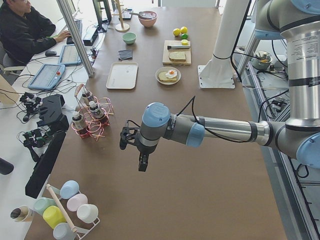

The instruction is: Make sandwich and place on tray

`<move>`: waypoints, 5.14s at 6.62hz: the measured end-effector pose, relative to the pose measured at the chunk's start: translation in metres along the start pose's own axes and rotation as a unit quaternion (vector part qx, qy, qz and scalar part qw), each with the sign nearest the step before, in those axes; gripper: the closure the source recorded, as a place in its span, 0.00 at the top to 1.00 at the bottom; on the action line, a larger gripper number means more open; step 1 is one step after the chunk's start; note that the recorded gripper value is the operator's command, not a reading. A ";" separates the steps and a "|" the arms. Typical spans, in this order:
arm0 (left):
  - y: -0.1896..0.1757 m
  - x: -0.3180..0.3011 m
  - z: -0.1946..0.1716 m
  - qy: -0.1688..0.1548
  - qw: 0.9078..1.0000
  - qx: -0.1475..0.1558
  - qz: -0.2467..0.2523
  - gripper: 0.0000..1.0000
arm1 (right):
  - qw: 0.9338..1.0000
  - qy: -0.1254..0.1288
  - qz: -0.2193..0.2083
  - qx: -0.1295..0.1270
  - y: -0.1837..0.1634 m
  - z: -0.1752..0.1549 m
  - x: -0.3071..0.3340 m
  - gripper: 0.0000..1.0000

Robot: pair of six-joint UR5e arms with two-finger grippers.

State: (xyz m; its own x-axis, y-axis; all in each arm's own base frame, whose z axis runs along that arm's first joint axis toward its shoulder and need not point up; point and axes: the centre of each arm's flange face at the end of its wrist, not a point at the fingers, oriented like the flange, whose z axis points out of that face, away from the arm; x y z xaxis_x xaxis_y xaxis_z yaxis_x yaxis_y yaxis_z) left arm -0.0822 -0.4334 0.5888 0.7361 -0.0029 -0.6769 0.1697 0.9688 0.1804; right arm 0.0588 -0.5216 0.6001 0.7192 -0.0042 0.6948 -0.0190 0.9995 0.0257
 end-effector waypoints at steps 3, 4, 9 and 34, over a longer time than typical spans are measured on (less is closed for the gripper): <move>0.000 0.001 0.001 0.000 1.000 -0.001 0.002 0.98 | 1.000 0.000 0.002 0.000 0.000 0.000 0.001 1.00; 0.000 0.001 0.001 0.000 1.000 -0.001 0.002 0.98 | 1.000 0.000 0.002 -0.001 0.000 0.001 0.001 1.00; 0.000 0.000 0.003 0.000 1.000 -0.002 0.001 0.98 | 1.000 0.000 0.002 -0.001 0.000 0.001 0.001 1.00; -0.013 0.025 0.001 0.023 0.999 -0.001 0.022 0.98 | 1.000 -0.008 -0.006 0.003 0.003 -0.003 -0.006 1.00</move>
State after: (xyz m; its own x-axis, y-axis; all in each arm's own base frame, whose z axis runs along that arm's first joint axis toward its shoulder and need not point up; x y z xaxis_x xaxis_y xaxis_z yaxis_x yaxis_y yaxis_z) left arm -0.0654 -0.4466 0.5707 0.7123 0.0516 -0.6999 0.1365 0.9681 0.2103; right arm 0.0568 -0.5181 0.5943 0.7085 -0.0172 0.7055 -0.0141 0.9992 0.0385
